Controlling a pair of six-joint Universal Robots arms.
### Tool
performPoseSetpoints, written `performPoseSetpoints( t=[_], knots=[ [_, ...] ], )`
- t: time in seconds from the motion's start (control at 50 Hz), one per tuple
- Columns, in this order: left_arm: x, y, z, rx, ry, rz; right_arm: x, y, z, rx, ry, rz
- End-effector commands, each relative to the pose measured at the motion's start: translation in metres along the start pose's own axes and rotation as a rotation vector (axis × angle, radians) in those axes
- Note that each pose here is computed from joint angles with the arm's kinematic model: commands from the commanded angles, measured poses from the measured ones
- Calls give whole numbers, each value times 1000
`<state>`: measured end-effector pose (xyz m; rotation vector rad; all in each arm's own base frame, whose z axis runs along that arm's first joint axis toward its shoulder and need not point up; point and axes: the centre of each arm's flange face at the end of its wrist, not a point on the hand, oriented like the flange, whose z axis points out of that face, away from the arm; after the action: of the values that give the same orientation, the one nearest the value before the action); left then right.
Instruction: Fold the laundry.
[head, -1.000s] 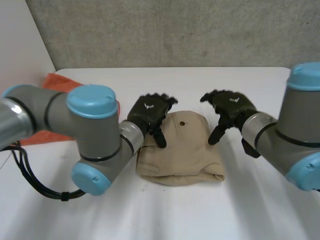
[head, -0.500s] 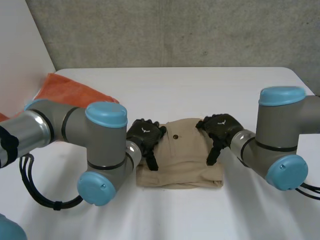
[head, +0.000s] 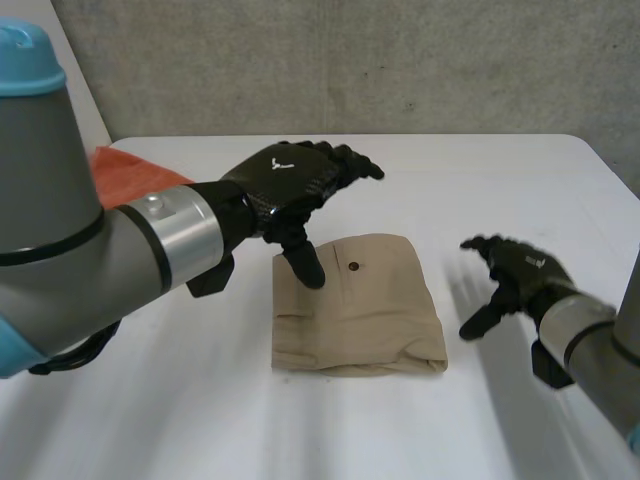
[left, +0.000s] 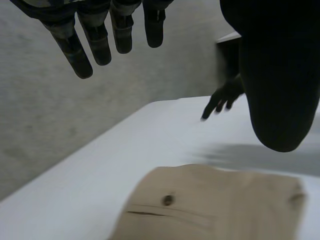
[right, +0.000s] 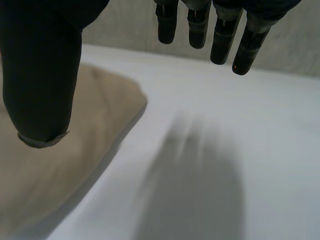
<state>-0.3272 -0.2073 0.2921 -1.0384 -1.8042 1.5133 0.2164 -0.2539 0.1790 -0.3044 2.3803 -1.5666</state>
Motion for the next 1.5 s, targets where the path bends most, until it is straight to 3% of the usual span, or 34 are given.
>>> performPoseSetpoints(
  t=[0.02,0.2,0.5,0.76,0.88,1.06,1.26,1.38,1.5],
  knots=[
    [3,2,-7,-44,83,-46,-6,45,5,-68,-85,34],
    [2,3,-7,-47,80,-49,-19,65,28,-79,-137,76],
    [1,6,-5,-54,80,-55,-45,64,51,-33,-211,87],
    [1,7,-4,-55,75,-55,-53,42,83,61,-235,151],
    [0,8,-3,-56,75,-55,-47,14,115,132,-222,144],
    [0,10,-2,-61,76,-58,41,-44,180,254,-30,173],
    [0,15,1,-74,78,-64,202,-68,226,342,301,127],
    [0,17,2,-81,79,-69,248,-57,225,332,304,105],
    [0,19,4,-84,80,-85,257,-60,222,334,296,74]
  ],
)
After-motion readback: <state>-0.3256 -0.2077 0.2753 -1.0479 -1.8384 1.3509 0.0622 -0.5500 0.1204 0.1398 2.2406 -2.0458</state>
